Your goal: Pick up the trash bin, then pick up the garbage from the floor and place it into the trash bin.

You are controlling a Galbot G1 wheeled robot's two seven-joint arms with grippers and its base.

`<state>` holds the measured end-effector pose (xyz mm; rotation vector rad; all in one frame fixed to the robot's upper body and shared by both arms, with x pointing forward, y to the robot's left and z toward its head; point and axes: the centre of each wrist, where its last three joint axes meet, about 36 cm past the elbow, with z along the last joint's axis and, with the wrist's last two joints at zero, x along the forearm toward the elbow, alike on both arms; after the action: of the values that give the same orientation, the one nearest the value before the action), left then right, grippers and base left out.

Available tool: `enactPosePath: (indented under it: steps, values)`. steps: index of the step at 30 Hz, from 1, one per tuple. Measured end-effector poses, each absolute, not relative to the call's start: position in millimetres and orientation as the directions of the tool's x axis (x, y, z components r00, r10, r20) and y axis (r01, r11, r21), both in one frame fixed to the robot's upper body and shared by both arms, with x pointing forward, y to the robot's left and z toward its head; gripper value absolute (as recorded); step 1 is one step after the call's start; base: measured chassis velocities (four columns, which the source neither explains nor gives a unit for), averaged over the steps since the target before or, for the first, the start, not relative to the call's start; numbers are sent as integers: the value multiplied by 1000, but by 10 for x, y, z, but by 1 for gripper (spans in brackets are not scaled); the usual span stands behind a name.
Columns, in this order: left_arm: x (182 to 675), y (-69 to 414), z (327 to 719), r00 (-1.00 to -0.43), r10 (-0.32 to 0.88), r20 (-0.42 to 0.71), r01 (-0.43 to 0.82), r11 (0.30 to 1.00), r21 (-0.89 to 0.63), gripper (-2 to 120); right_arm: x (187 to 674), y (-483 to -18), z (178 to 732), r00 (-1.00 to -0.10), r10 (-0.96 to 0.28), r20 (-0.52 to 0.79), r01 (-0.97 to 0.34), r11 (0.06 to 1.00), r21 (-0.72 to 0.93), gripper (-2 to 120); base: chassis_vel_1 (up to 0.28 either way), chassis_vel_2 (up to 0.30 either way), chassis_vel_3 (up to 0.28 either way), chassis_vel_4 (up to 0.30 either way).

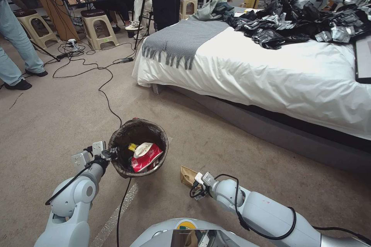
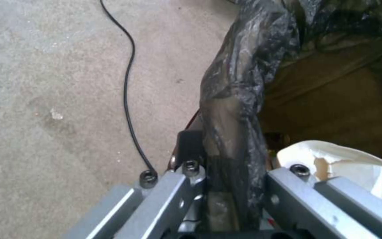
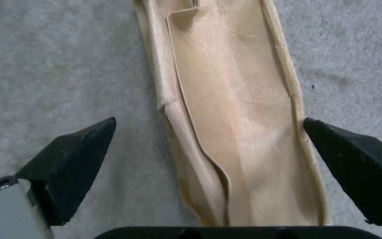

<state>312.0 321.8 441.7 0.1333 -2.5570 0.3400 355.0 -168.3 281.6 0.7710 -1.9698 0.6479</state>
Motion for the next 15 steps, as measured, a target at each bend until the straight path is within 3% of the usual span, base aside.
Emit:
enactPosePath:
  steps: [15]
  values:
    - [3125,3221,4433,-846,-24,533,-162,963,-214,0,3686,-1751,2757,-428,-261,866,-714,685,-146,50,0,0,0,0]
